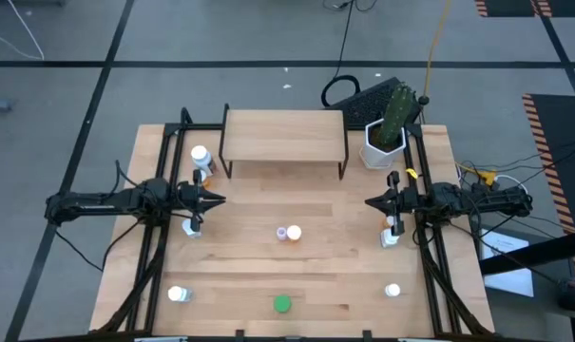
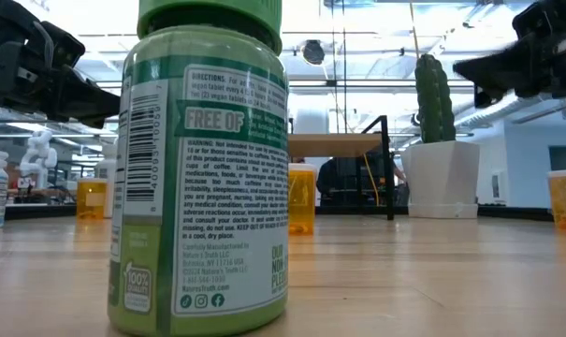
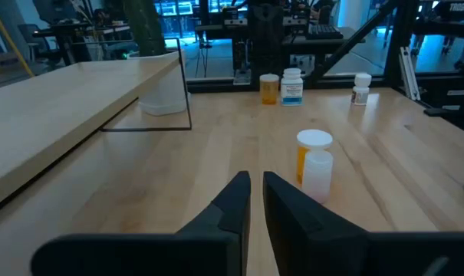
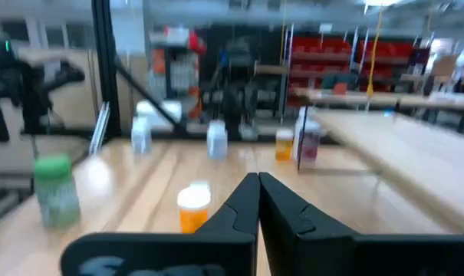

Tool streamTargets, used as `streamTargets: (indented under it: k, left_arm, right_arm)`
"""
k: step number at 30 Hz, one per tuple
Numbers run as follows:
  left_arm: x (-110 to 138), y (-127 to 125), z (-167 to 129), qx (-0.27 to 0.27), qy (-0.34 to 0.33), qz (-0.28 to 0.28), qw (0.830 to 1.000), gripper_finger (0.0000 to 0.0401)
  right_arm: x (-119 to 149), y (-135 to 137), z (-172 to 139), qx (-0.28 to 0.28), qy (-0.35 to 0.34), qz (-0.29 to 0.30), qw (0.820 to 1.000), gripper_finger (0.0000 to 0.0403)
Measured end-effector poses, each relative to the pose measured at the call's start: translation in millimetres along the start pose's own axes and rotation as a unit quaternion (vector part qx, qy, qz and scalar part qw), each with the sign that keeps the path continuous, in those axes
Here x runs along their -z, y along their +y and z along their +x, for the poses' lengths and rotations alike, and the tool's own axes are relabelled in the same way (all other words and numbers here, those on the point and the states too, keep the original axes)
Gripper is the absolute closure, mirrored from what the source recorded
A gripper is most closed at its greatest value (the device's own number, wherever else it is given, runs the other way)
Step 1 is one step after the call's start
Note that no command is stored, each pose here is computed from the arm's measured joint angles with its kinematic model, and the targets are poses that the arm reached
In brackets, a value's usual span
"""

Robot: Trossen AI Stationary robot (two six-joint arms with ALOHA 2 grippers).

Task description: Pick and place medicine bottles onto shelf by color

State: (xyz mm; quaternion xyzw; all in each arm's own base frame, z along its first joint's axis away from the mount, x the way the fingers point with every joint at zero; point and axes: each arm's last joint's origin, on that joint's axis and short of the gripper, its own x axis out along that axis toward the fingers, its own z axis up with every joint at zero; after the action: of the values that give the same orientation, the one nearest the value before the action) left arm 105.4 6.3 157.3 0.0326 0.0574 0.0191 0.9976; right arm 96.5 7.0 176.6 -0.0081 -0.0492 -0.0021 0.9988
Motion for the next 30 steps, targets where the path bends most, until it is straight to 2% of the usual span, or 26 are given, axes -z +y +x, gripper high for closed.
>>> streamTargets:
  k: [5, 11, 15, 17, 21, 25, 28, 30]
  left_arm:
    - [-0.2, 0.0, 0.0, 0.0, 0.0, 0.002, 1.0, 0.0359]
    - [-5.3, 1.8, -0.2, -0.028, -0.026, 0.027, 0.999, 0.0359]
    - [-11.4, 3.2, -0.8, -0.047, -0.056, 0.009, 0.997, 0.0359]
    - [-14.5, 4.6, -1.4, -0.066, -0.074, -0.033, 0.995, 0.0359]
    - [-15.7, 6.2, -1.8, -0.086, -0.086, -0.101, 0.987, 0.0359]
    - [-22.4, 9.5, -3.8, -0.132, -0.125, -0.121, 0.976, 0.0359]
    - [-40.3, 14.6, -9.8, -0.186, -0.145, -0.158, 0.959, 0.0359]
    - [-55.5, 17.4, -15.4, -0.209, -0.12, -0.157, 0.958, 0.0359]
  right_arm:
    - [-10.3, -0.3, -0.6, -0.003, -0.053, 0.106, 0.993, 0.0403]
    - [-20.0, -1.0, -2.1, -0.009, -0.104, 0.132, 0.986, 0.0403]
    - [-22.2, -1.6, -2.6, -0.007, -0.116, 0.132, 0.984, 0.0401]
    - [-19.8, -2.8, -1.1, 0.011, -0.104, 0.123, 0.987, 0.0394]
    - [-14.3, -5.8, 3.2, 0.06, -0.076, 0.112, 0.989, 0.0361]
    - [-14.2, -5.9, 8.3, 0.061, -0.074, 0.125, 0.987, 0.0314]
    - [-14.5, -5.5, 12.7, 0.059, -0.076, 0.142, 0.985, 0.0278]
    - [-13.4, -5.2, 15.9, 0.058, -0.072, 0.154, 0.984, 0.0257]
